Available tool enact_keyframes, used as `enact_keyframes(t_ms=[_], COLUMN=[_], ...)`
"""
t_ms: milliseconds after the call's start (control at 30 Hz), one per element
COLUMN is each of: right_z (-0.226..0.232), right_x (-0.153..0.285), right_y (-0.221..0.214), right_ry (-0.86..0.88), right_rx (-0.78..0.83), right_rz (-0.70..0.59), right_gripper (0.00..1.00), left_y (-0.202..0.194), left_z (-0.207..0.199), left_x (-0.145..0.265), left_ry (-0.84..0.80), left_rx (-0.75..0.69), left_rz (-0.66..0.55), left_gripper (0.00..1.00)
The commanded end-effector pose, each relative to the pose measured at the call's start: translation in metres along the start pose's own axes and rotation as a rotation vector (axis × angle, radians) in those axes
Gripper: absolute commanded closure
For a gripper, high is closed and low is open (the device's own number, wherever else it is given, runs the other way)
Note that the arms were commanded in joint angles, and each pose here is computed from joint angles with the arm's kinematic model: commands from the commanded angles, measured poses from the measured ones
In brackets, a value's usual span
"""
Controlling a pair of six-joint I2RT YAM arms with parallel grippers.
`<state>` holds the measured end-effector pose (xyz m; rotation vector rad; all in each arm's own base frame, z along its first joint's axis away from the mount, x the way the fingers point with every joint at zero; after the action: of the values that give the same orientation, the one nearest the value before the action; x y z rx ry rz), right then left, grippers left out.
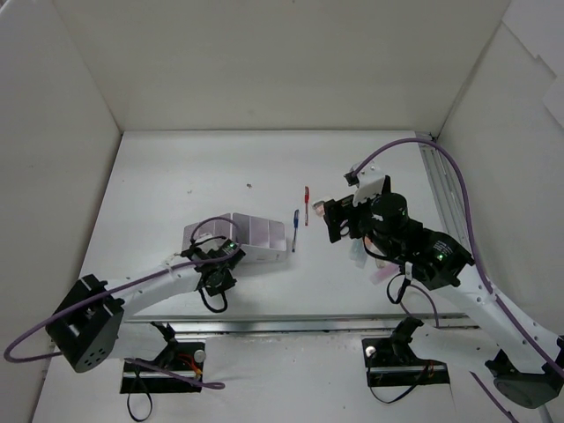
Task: Sort the stationery into containers
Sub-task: Pick up the stationery from the corner of the board, then place the stationery in the storage box.
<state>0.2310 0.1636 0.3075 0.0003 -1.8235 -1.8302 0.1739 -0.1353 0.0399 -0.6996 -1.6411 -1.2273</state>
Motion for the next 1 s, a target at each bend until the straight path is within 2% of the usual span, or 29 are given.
enact_keyframes(t_ms=[0, 133, 300, 333, 433, 533, 633, 800, 900, 967], right_z=[-0.004, -0.004, -0.006, -0.006, -0.007, -0.007, -0.007, -0.008, -0.010, -0.012], right_x=[0.000, 0.001, 0.000, -0.001, -0.002, -0.003, -0.004, -0.003, -0.003, -0.003], right_y=[0.017, 0.016, 0.013, 0.012, 0.012, 0.012, 0.010, 0.011, 0.011, 0.010], right_ry=[-0.026, -0.020, -0.031, -0.030, -0.032, -0.034, -0.035, -0.034, -0.046, -0.055], right_rx=[-0.019, -0.015, -0.004, -0.003, 0.000, 0.003, 0.010, 0.026, 0.031, 0.032], right_rz=[-0.073, -0.075, -0.068, -0.065, -0.063, -0.060, -0.053, -0.057, -0.058, -0.058], right_gripper=[0.02, 0.02, 0.02, 0.02, 0.02, 0.02, 0.02, 0.02, 0.02, 0.02], left_y=[0.007, 0.022, 0.068, 0.077, 0.105, 0.131, 0.153, 0.177, 0.181, 0.181], left_z=[-0.034, -0.046, -0.037, -0.031, -0.008, 0.010, 0.029, 0.037, 0.030, 0.032], left_x=[0.023, 0.060, 0.109, 0.114, 0.123, 0.119, 0.108, 0.090, 0.078, 0.069], left_ry=[-0.087, -0.165, -0.264, -0.250, -0.183, -0.139, -0.082, -0.085, -0.122, -0.120], left_rx=[-0.089, -0.136, -0.176, -0.208, -0.141, -0.083, -0.043, -0.106, -0.185, -0.185], left_rz=[-0.019, -0.146, -0.390, -0.429, -0.491, -0.523, -0.498, -0.498, -0.463, -0.432], left_gripper=[1.00, 1.00, 1.00, 1.00, 1.00, 1.00, 1.00, 1.00, 1.00, 1.00])
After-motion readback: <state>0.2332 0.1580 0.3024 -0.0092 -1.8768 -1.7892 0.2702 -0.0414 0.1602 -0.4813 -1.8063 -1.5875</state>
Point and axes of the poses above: each gripper's point midway between its finger pads, its own x axis back along the fingers, its own z axis along the line the jaws close on, y = z × x, the point moved 2 cm from there along x, back along the fingers, and after that the axes turned 8 degrees about -x, right-handed, at the moved point
